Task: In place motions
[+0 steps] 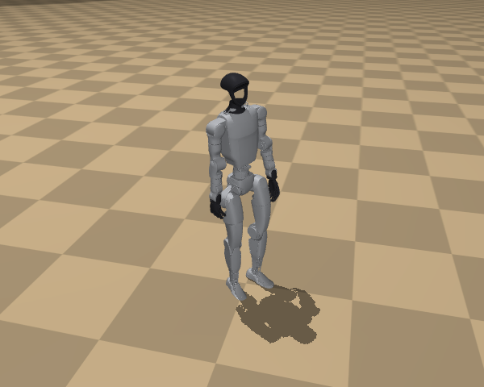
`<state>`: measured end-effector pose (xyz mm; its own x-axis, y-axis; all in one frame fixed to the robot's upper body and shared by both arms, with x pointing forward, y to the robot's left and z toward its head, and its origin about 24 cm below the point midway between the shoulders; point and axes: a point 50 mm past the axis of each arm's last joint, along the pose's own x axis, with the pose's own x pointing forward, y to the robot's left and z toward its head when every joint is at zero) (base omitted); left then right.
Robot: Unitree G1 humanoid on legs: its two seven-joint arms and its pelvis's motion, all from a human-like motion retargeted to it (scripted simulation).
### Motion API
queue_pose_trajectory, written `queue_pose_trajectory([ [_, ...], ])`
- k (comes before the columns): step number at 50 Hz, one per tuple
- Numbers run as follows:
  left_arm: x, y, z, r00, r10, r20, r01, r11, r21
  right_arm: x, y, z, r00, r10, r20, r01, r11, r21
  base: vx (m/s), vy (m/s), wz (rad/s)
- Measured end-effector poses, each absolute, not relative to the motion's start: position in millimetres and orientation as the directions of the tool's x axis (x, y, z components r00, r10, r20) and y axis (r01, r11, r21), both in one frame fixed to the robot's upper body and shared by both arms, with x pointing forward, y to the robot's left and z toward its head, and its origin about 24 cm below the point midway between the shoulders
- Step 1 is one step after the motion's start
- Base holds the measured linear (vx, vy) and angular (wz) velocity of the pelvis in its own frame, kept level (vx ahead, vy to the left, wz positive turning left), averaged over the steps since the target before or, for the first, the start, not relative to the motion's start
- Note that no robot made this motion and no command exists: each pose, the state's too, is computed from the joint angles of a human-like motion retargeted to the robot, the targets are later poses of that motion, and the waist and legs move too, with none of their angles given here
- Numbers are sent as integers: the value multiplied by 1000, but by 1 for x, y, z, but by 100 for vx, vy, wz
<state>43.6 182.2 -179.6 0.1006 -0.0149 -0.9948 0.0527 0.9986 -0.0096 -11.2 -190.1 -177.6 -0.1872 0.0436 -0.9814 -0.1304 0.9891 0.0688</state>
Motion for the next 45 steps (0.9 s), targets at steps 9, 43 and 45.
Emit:
queue_pose_trajectory([
  [9, 41, 187, -179, 106, -2, -994, 32, 999, 1, -26, -228, -170, -231, -56, -971, -134, 991, -26, 18, -29, 313],
  [43, -10, 201, -177, -97, 41, -994, -68, 997, 48, 5, -176, -181, -57, 100, -993, -145, 984, 108, 42, -33, 159],
  [45, 3, 208, -177, -57, 18, -998, -25, 999, 20, 6, -175, -181, -42, 114, -993, -127, 985, 118, 22, -44, 126],
])
